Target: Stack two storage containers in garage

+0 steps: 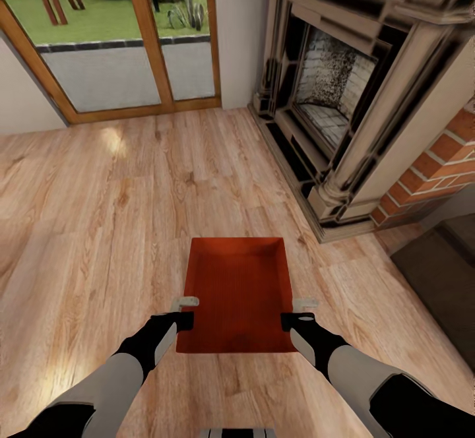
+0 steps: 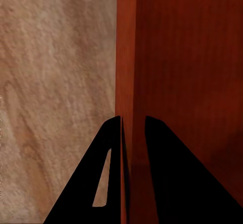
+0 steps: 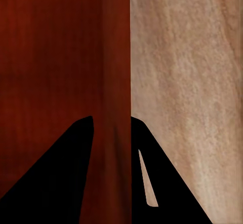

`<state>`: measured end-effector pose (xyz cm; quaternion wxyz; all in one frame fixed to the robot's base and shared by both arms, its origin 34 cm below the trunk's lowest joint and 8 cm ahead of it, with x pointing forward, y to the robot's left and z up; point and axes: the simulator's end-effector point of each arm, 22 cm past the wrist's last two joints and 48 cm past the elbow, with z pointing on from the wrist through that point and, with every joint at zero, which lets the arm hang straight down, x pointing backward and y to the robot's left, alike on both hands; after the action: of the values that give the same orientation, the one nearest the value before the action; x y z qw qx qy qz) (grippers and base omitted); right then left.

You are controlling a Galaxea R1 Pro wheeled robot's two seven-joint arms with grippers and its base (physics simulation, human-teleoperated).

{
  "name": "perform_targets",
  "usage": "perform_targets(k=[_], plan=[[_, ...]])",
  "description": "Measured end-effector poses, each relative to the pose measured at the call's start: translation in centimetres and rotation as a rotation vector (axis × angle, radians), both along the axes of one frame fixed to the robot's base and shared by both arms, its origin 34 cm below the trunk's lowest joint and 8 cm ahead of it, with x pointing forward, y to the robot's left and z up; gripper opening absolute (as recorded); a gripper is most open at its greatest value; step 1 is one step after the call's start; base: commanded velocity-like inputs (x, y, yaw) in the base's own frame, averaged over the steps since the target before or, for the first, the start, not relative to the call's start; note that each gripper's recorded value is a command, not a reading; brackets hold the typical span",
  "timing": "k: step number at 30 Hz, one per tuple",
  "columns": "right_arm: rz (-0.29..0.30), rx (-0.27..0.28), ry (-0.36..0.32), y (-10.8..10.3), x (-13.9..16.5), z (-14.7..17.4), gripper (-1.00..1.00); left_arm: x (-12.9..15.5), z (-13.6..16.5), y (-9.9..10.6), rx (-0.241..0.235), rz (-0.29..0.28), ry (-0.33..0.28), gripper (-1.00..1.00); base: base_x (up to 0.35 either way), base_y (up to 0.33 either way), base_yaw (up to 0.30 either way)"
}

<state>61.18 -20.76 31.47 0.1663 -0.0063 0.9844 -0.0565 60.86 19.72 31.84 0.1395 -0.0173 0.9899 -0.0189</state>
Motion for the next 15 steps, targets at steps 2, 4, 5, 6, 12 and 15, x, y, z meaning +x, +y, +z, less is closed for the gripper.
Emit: perform_targets(k=[2,4,5,6,12,15], plan=[[0.0,0.0,0.0,0.0,0.1,0.4,-1.0,0.1,0.4,0.0,0.0,0.0,0.0,-1.0,0.0,0.0,0.0],[0.0,0.0,0.0,0.0,0.1,0.8,-1.0,0.1,0.8,0.0,0.0,0.0,0.0,-1.0,0.0,0.0,0.0],[0.0,0.0,0.0,0.0,0.2,1.0,-1.0,0.2,1.0,0.0,0.0,0.0,0.0,-1.0,0.0,0.0,0.0],[0.0,0.0,0.0,0.0,0.2,1.2,-1.0,0.2,1.2,0.0,0.0,0.0,0.0,-1.0,0.0,0.0,0.0],[0.0,0.0,0.0,0.0,0.4,2.4,-1.0,0.4,2.4,0.0,0.0,0.0,0.0,-1.0,0.0,0.0,0.0],[0.0,0.0,0.0,0.0,0.4,3.0,-1.0,0.4,3.0,0.0,0.0,0.0,0.0,-1.0,0.0,0.0,0.0]])
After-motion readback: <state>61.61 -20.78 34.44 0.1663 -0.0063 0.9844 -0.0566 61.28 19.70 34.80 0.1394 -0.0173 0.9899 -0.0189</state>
